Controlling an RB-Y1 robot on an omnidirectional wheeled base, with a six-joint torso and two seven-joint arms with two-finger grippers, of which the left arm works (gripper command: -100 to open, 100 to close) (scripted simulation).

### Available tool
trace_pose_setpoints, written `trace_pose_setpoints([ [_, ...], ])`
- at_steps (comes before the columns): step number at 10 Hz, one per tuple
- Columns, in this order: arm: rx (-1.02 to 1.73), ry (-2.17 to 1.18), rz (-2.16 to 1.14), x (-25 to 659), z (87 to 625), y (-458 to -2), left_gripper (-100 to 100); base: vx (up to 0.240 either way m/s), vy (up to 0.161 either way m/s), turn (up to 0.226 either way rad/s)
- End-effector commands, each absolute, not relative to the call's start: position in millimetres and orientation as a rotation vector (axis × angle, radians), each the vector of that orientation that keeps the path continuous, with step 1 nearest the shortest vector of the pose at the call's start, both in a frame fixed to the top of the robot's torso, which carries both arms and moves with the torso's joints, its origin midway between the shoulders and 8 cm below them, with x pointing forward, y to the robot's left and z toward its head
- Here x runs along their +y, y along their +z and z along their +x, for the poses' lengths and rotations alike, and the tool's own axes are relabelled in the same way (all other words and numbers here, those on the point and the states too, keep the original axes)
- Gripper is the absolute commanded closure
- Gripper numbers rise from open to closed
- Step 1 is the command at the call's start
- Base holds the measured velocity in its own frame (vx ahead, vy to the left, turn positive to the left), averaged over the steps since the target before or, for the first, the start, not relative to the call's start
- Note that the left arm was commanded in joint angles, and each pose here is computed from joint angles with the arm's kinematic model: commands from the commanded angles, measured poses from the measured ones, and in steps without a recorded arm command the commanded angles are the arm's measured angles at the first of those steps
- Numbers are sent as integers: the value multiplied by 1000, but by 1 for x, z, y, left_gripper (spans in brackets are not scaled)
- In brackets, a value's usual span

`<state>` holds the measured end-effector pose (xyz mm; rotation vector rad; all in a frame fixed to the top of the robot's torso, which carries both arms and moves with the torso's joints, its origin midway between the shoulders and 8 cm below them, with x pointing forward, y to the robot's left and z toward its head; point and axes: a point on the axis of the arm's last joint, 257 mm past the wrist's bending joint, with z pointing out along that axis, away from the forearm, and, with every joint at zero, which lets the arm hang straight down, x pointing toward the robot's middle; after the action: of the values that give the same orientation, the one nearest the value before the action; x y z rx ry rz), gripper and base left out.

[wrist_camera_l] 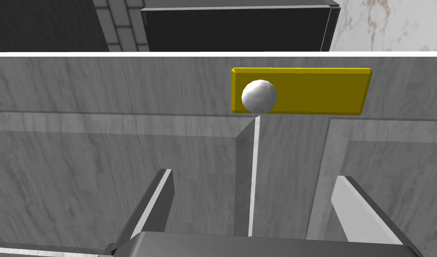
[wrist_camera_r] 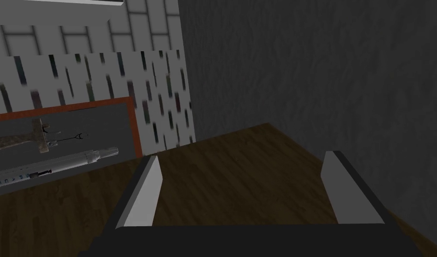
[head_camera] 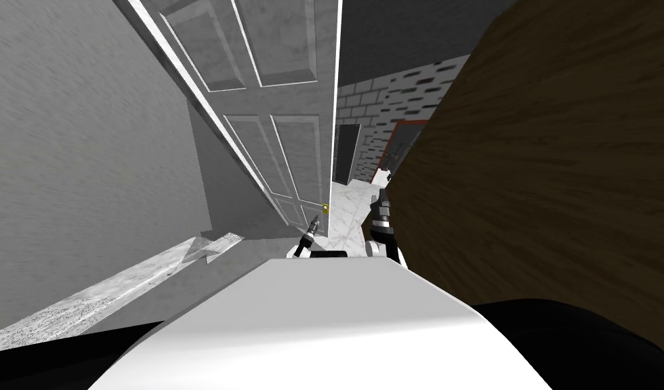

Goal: Push the door open

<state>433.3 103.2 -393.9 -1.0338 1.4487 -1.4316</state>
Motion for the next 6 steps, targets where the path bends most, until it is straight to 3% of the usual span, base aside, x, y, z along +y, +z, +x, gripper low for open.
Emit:
trace_pose_setpoints([
  [1, 1446, -1429, -1031, 105, 434, -393, -100, 173, -59, -15],
  [6, 1428, -1424, -1033, 108, 436, -392, -100, 216, -74, -24],
])
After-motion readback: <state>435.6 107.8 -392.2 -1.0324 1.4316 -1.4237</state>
